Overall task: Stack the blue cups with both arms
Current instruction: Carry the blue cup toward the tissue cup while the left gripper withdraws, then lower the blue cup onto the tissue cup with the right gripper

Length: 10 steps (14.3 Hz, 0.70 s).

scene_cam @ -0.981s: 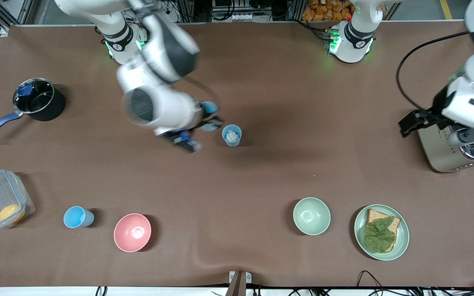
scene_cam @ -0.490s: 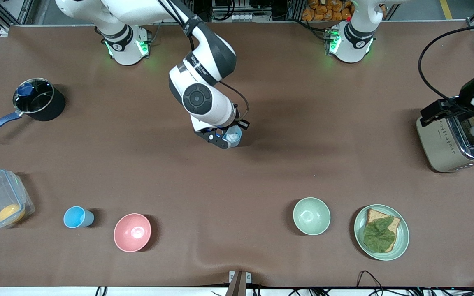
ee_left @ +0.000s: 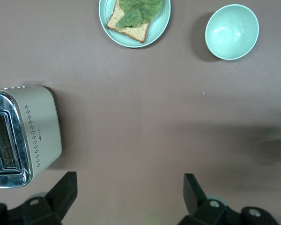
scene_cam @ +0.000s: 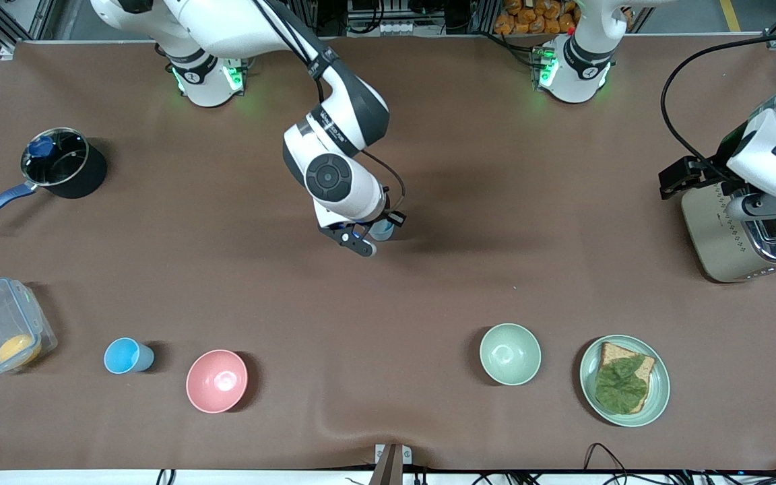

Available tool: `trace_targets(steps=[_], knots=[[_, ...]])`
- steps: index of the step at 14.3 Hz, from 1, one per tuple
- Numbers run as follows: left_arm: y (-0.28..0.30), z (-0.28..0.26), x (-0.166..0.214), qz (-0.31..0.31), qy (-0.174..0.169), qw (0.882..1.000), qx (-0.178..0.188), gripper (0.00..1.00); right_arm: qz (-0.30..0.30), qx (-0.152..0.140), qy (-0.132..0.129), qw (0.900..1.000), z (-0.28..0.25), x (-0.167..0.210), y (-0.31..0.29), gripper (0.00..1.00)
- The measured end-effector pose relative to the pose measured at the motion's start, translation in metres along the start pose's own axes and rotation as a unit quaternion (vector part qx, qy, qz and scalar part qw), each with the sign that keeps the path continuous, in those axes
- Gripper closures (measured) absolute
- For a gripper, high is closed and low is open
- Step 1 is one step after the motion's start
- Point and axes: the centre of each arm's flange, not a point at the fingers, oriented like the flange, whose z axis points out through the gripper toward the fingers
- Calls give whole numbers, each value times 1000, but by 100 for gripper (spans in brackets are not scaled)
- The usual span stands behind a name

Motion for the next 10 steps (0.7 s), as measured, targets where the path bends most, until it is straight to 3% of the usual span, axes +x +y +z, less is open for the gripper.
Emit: trace_targets(steps=[10], knots=[[-5,-2,0,-4,1,1000,0,0,14,0,0,1000,2,-8,-4,96]])
